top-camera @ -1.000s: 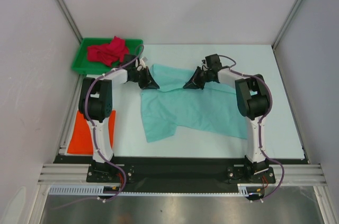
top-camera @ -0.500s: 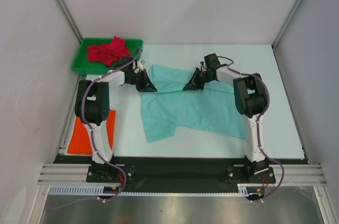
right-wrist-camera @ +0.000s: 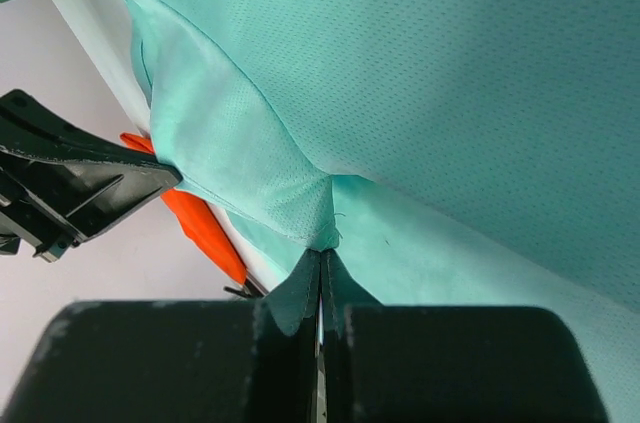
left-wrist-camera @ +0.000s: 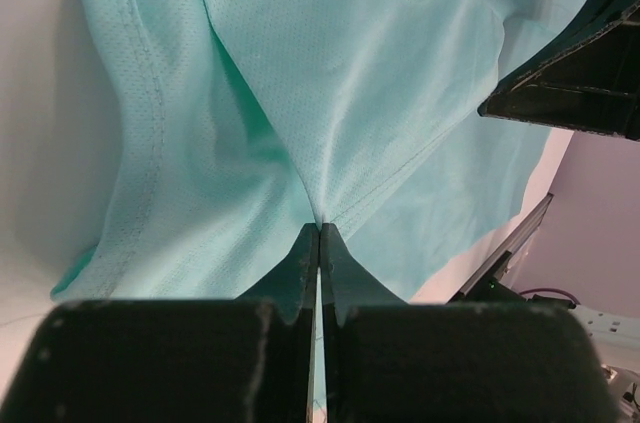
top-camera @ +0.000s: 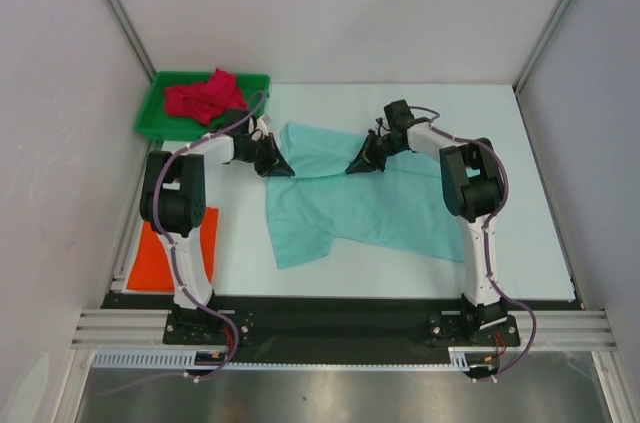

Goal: Fold and stack the t-shirts
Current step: Fold the tshirt

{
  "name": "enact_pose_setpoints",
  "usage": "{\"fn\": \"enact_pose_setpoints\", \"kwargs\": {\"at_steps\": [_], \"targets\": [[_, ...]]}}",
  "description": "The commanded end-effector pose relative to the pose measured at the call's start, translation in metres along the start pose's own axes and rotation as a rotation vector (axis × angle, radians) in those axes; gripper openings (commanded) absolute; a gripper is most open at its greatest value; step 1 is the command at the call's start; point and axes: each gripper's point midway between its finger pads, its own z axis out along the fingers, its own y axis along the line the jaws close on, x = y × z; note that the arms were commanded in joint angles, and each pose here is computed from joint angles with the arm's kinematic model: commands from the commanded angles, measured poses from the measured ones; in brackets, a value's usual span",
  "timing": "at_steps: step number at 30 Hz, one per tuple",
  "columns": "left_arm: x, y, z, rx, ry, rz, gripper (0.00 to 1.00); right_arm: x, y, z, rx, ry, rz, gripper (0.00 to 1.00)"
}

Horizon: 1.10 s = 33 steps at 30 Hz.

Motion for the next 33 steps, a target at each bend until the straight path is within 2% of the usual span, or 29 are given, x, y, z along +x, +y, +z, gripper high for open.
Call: {"fn": "enact_pose_setpoints", "kwargs": {"at_steps": [1,10,26,30,33], "targets": [[-0.008,-0.01,-0.017,0.007,-0.044,0.051,0.0,0.0,0.005,-0.003,-0.012,0.026,0.0,0.0],[-0.002,-0.002,-0.013,-0.011,-0.027,0.033,0.01,0.004,-0.001,0.005,-0.013,0.071,0.019,0.0],[0.002,0.011,-0.009,-0.051,-0.017,0.026,0.01,-0.001,-0.003,0.006,-0.015,0.076,0.028,0.0],[0.0,0.014,-0.008,-0.074,-0.016,0.029,0.17,-0.002,-0.004,0.002,-0.01,0.081,0.027,0.01],[-0.003,0.011,-0.014,-0.09,-0.03,0.061,0.36,-0.008,0.003,-0.013,-0.011,0.043,-0.001,0.14]]}}
